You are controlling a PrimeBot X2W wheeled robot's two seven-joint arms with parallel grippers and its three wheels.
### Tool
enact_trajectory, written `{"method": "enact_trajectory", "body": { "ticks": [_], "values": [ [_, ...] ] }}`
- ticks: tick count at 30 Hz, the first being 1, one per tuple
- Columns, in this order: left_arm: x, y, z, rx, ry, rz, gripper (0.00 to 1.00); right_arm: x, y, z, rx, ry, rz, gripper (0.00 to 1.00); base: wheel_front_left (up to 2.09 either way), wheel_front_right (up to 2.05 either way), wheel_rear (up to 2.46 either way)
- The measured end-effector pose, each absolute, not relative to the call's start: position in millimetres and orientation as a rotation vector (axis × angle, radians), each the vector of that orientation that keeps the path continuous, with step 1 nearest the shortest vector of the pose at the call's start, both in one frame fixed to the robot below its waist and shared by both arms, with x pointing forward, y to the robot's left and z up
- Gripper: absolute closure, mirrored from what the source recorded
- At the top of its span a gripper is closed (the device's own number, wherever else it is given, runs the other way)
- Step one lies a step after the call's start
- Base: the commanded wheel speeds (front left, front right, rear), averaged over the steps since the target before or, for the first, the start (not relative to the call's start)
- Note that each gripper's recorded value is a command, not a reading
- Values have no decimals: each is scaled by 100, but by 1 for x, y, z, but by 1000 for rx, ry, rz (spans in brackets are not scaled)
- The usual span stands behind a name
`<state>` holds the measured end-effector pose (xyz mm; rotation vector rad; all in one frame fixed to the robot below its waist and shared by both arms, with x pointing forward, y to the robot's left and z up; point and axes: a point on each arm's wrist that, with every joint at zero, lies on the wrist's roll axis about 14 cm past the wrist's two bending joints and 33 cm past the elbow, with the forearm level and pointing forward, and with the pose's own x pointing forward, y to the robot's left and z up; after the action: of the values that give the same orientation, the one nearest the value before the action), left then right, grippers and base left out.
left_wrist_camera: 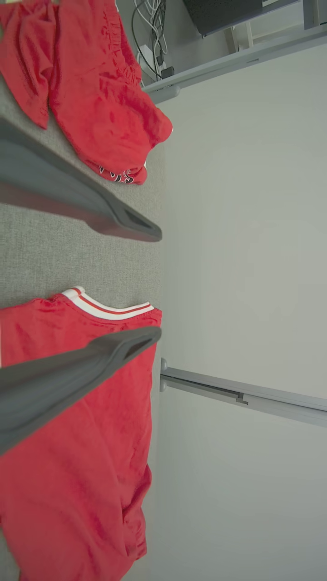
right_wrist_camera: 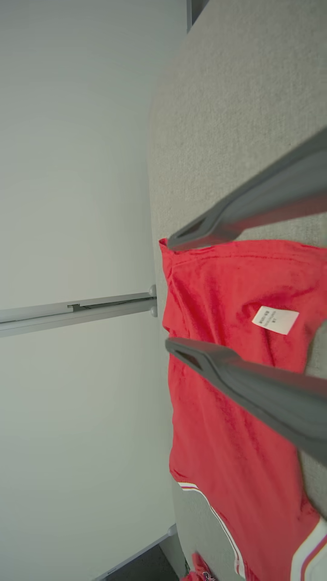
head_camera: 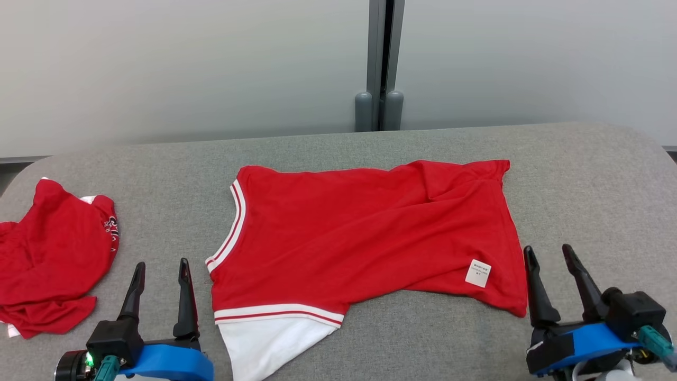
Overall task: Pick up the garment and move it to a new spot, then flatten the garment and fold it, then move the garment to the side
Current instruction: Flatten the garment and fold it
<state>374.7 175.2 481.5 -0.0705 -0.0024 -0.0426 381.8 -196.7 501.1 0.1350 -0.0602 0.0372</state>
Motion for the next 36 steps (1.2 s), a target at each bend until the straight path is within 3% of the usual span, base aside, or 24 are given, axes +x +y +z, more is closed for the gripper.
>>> {"method": "enact_trajectory", "body": {
  "ticks": [21, 36],
  "values": [
    [369, 176, 477, -78, 11, -34, 0, 367, -180, 487, 118, 6, 63, 0, 0, 0, 0],
    [328, 124, 393, -122, 301, -204, 0, 354, -214, 408, 113, 251, -24, 0, 0, 0, 0]
  ]
}}
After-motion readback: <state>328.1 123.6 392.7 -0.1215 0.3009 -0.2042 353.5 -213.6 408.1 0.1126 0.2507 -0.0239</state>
